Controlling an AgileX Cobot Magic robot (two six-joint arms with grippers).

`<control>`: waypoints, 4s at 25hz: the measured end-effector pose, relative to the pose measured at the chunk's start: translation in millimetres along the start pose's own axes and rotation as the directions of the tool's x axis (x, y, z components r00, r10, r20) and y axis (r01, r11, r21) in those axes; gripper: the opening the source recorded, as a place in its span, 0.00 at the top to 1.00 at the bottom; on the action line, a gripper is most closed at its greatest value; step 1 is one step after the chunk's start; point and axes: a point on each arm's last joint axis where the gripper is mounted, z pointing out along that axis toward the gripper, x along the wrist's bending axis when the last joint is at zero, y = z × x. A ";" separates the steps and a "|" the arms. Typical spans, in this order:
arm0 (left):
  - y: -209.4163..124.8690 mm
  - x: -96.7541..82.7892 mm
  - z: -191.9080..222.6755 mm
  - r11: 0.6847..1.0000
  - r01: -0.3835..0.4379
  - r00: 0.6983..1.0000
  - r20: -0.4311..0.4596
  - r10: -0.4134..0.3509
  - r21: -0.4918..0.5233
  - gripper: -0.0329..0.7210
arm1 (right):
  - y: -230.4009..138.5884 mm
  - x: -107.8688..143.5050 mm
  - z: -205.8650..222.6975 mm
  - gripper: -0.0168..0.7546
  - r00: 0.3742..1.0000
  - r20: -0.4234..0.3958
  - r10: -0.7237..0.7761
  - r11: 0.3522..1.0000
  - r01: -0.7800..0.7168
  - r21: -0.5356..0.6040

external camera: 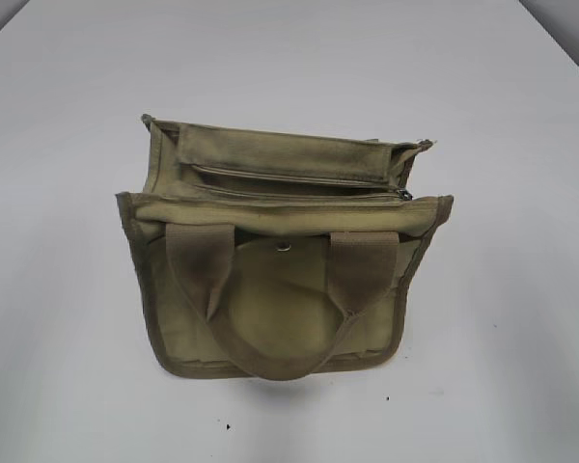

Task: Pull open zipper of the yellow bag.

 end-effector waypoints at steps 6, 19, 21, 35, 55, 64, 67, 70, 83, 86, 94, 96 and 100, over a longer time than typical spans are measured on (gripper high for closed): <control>-76.5 6.4 -12.8 0.999 -0.021 0.992 -0.123 0.015 -0.047 0.49 | -63.5 9.0 -5.5 0.35 1.000 0.016 -0.011 0.993 0.013 -0.115; -157.3 2.2 -40.1 0.932 -0.077 0.985 -0.170 0.016 -0.354 0.49 | -120.0 16.4 -8.7 0.35 0.997 0.071 -0.031 0.906 0.058 -0.420; -157.6 2.3 -39.3 0.923 -0.080 0.985 -0.172 0.016 -0.377 0.49 | -119.3 15.7 -4.7 0.35 0.996 0.078 -0.036 0.899 0.066 -0.432; -155.8 3.5 -31.1 0.912 -0.085 0.985 -0.173 0.015 -0.401 0.49 | -119.4 15.5 -2.3 0.35 0.996 0.080 -0.044 0.900 0.074 -0.429; -163.1 0.2 -36.4 0.878 0.044 0.906 -0.351 -0.236 -0.477 0.49 | -144.4 18.2 -15.2 0.35 0.947 0.205 0.249 0.781 -0.071 -0.621; -163.8 -0.2 -36.8 0.876 0.043 0.905 -0.352 -0.238 -0.481 0.49 | -155.2 24.2 -18.4 0.35 0.943 0.219 0.252 0.731 -0.038 -0.681; -163.8 -0.2 -36.8 0.876 0.043 0.905 -0.352 -0.238 -0.481 0.50 | -155.1 24.4 -18.4 0.35 0.943 0.216 0.252 0.731 -0.039 -0.682; -163.8 -0.2 -36.8 0.876 0.043 0.905 -0.352 -0.238 -0.481 0.50 | -154.6 25.2 -18.4 0.35 0.946 0.205 0.249 0.727 -0.043 -0.685; -163.8 -0.2 -36.8 0.876 0.043 0.905 -0.352 -0.238 -0.481 0.57 | -153.8 27.2 -18.4 0.35 0.953 0.181 0.243 0.721 -0.053 -0.691; -163.8 -0.2 -36.8 0.876 0.043 0.905 -0.352 -0.238 -0.481 0.58 | -153.8 27.2 -18.4 0.35 0.953 0.181 0.243 0.721 -0.052 -0.691; -163.8 -0.2 -36.8 0.876 0.043 0.905 -0.352 -0.238 -0.481 0.61 | -153.8 27.3 -18.4 0.35 0.953 0.180 0.243 0.721 -0.054 -0.691; -163.8 -0.2 -36.8 0.876 0.043 0.905 -0.352 -0.238 -0.481 0.61 | -153.8 27.3 -18.4 0.35 0.953 0.180 0.243 0.721 -0.054 -0.691; -163.8 -0.2 -36.8 0.876 0.043 0.905 -0.352 -0.238 -0.481 0.61 | -153.7 27.3 -18.4 0.35 0.953 0.180 0.243 0.720 -0.053 -0.692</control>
